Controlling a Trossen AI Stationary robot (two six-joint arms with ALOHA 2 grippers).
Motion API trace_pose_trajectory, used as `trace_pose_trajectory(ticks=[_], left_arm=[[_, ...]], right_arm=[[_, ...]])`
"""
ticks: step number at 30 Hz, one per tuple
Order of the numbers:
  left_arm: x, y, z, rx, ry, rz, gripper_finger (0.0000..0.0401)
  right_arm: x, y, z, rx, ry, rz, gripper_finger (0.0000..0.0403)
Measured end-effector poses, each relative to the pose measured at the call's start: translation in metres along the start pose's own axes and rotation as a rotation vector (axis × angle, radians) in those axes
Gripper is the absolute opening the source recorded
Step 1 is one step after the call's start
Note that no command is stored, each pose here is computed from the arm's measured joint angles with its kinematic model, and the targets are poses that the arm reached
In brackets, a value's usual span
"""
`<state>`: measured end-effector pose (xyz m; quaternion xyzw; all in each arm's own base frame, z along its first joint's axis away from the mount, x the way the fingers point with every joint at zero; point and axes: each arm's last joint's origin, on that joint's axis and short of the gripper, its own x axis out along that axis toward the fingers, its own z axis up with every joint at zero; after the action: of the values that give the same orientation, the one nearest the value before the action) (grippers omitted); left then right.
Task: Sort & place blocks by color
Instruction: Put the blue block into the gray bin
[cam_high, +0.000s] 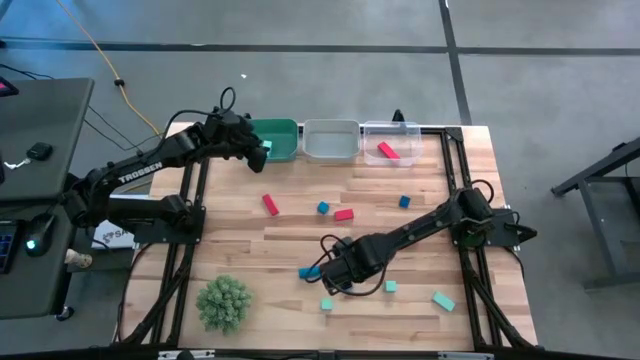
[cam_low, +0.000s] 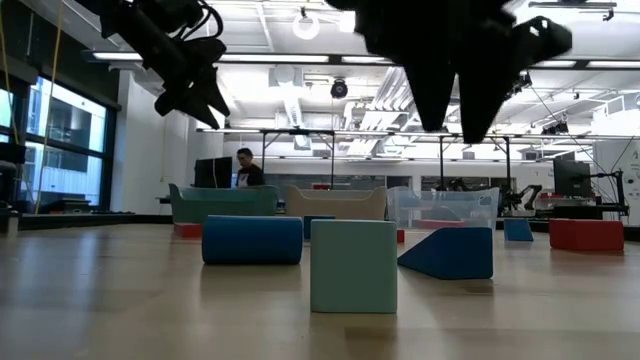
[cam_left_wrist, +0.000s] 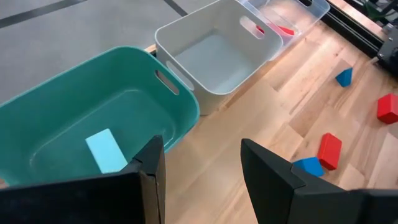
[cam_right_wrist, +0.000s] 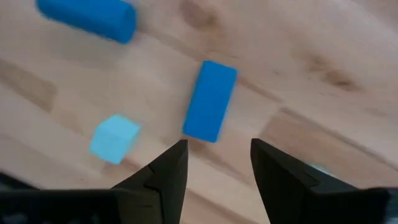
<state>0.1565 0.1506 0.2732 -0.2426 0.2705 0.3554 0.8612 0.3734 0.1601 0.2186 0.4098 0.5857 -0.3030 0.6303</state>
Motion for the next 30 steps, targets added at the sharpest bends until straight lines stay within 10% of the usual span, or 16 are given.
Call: trace_pose_trajectory(ticks=[30], left_arm=[[0.000,0.001,0.000,0.000,-0.006,0.021,0.0131]], right_arm=[[0.045,-0.009,0.007,0.118,0.034,0.054,0.0165]])
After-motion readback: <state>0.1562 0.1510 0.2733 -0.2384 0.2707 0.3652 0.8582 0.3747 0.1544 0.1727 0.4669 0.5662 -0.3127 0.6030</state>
